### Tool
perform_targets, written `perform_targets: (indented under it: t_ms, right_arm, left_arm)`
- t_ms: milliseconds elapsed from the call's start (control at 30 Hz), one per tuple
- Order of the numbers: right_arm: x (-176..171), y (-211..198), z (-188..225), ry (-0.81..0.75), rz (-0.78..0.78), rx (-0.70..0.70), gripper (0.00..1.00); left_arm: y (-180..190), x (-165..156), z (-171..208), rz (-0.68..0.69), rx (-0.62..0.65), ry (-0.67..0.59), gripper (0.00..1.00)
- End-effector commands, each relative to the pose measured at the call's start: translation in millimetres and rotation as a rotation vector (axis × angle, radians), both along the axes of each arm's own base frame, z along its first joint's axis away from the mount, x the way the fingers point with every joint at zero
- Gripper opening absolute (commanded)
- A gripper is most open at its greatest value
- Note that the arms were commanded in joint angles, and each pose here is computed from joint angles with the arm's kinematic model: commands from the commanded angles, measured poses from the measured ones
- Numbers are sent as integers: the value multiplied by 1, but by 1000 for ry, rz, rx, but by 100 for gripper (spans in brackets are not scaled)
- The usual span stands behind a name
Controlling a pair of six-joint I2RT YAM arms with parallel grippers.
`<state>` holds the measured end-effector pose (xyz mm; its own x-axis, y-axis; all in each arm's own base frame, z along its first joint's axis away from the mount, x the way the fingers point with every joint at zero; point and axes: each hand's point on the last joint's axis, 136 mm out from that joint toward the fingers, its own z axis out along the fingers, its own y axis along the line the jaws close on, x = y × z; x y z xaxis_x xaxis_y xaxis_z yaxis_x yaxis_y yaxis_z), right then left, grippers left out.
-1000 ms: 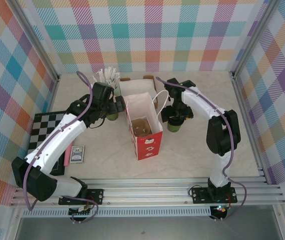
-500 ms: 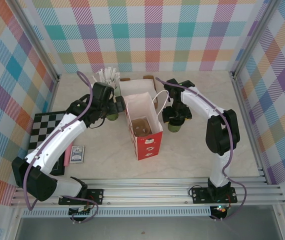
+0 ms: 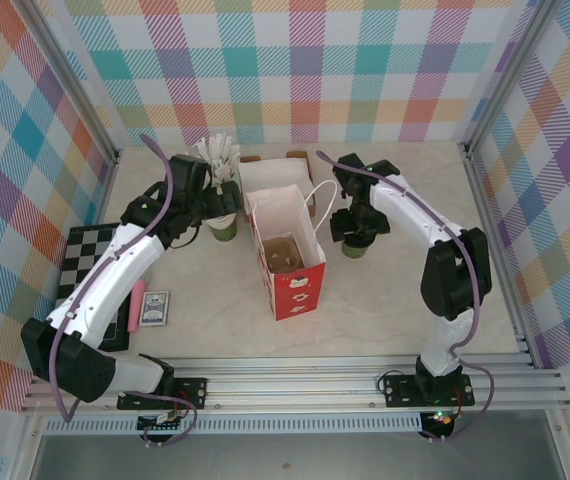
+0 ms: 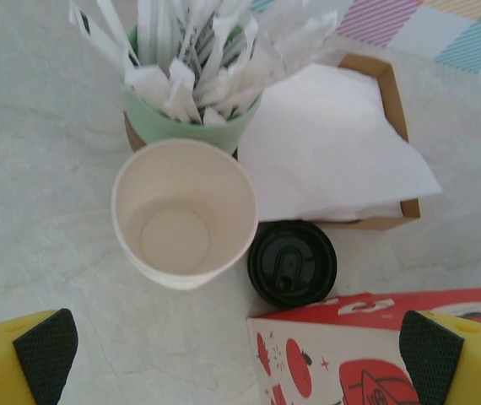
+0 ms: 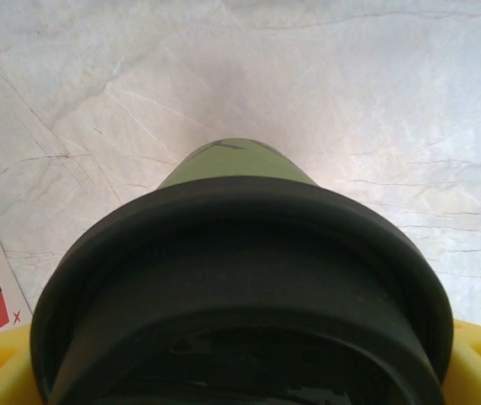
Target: Pack the takeout coffee
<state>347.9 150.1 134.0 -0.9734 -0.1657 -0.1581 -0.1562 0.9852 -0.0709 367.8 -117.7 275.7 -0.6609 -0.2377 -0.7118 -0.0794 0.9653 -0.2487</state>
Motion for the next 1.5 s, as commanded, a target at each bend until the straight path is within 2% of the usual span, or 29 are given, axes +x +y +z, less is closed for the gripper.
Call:
perform_targets:
  t_ms: [0, 133, 467, 833, 1267, 1467]
  right_arm:
    - [-6, -6, 23, -55, 12, -4, 74]
    - [-13, -7, 46, -92, 7, 28, 72]
    - [-27, -16, 94, -176, 2, 58, 72]
    - [-41, -19, 132, -261, 6, 119, 68]
    - [-52, -1, 214, -391, 74, 157, 67]
    - [-44, 28, 270, -558, 140, 238, 66]
  left_arm:
    - [-8, 16, 39, -71, -25, -122, 100]
    - [-20, 26, 45, -124, -27, -115, 100]
    - [-24, 21, 40, -57, -30, 3, 100]
    - [-42, 13, 50, -78, -45, -14, 100]
    - [-57, -42, 68, -120, -73, 3, 100]
    - [-100, -71, 81, -312, -163, 6, 94]
